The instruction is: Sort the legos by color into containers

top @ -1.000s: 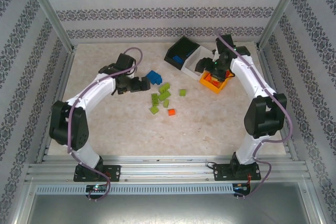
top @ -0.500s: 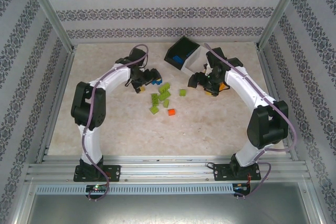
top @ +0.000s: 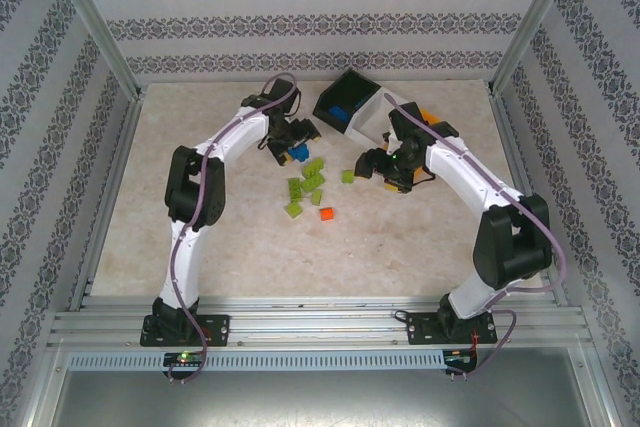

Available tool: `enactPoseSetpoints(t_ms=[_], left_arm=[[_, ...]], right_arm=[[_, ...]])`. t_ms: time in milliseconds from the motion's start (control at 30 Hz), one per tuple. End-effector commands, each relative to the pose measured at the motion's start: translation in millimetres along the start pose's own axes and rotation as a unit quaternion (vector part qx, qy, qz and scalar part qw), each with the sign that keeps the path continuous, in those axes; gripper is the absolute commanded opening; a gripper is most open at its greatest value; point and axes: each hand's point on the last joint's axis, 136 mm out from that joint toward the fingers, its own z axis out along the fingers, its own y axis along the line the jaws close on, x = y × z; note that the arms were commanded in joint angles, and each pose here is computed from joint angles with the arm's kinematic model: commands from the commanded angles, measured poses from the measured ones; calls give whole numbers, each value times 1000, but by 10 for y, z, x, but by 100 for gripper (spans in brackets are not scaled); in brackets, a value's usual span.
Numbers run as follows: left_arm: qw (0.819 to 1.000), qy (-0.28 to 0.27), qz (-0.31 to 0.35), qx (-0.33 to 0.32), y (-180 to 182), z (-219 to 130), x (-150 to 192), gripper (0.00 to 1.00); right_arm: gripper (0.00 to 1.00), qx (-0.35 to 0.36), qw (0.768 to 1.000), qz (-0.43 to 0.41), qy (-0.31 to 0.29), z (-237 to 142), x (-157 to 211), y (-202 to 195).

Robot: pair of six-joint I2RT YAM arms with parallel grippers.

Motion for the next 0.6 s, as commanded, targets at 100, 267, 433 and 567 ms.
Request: enactPoseSetpoints(t_ms=[100, 267, 433, 567], left_arm=[[999, 12, -29, -19, 89, 152, -11, 78], [999, 5, -48, -20, 90, 302, -87, 69], [997, -3, -72, -31, 130, 396, -121, 61], [996, -1, -75, -45, 161, 410, -128, 59]], right_arm=[[78, 12, 1000, 2, -19, -8, 219, 66], [76, 8, 1000, -8, -11, 144, 277, 58], [76, -4, 1000, -16, 1, 201, 306, 87], [75, -12, 1000, -6, 5, 243, 349, 37]])
